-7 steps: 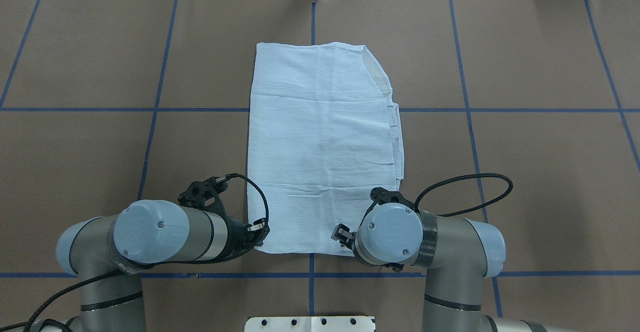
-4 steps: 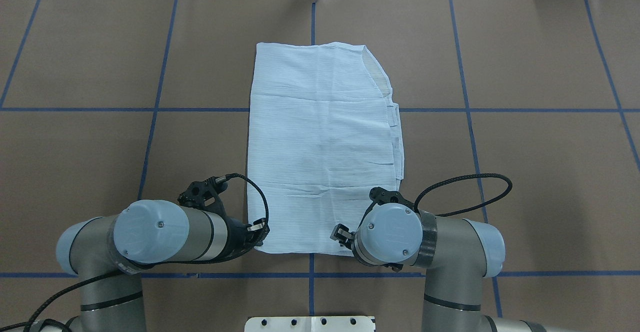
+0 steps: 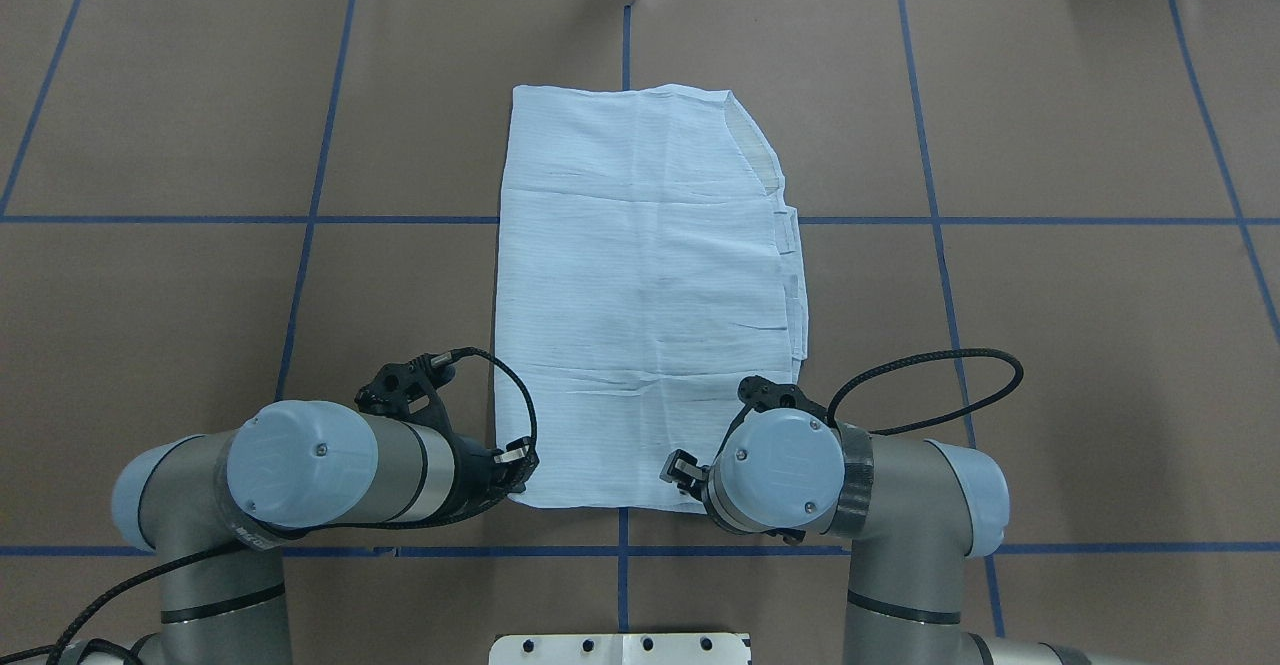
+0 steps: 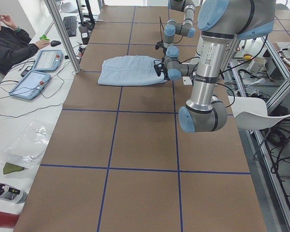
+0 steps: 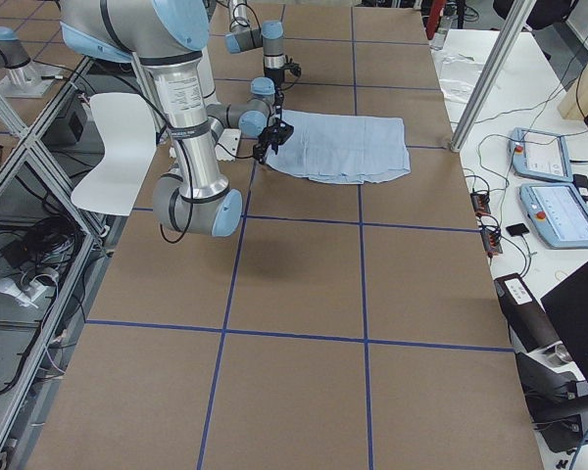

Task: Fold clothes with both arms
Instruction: 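Close both grippers on the near hem corners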

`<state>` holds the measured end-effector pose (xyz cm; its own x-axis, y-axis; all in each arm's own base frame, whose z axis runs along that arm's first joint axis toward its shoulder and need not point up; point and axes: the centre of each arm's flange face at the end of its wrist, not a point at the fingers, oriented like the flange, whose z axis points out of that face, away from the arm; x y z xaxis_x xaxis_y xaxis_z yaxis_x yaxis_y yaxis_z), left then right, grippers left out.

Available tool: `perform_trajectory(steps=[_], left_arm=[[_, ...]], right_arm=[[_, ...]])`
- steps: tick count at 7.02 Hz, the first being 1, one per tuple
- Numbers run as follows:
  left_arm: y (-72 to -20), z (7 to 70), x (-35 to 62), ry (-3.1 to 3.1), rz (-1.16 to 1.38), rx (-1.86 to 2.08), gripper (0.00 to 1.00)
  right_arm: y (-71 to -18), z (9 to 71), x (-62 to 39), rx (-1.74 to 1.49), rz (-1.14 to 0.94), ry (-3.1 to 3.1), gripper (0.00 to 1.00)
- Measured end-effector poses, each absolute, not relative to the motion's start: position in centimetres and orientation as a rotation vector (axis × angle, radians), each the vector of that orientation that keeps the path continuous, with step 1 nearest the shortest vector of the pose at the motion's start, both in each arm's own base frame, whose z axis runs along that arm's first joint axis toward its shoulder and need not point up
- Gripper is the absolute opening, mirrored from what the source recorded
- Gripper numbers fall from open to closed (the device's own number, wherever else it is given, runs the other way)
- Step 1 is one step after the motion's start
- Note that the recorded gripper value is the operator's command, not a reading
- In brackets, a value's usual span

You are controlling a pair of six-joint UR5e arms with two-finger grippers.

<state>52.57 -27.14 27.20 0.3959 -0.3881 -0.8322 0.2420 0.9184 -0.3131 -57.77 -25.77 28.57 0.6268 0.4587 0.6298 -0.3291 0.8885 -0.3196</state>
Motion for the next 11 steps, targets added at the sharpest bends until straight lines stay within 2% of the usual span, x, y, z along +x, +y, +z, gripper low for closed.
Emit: perform_trajectory(steps=[8, 9, 11], left_arm=[[-27.1, 27.2, 52.6, 1.094, -0.401, -0.151, 0.00], [-27.1, 27.2, 52.6, 1.094, -0.401, -0.151, 0.00], [-27.1, 27.2, 52.6, 1.094, -0.400, -0.151, 0.00]], right_arm=[[-26.2, 28.8, -57.8, -0.178, 0.460, -0.766, 0.98], [-26.3, 28.9, -57.7, -0.177, 0.462, -0.765, 0.94], [-26.3, 29.1, -57.8, -0.178, 0.462, -0.762, 0.70]])
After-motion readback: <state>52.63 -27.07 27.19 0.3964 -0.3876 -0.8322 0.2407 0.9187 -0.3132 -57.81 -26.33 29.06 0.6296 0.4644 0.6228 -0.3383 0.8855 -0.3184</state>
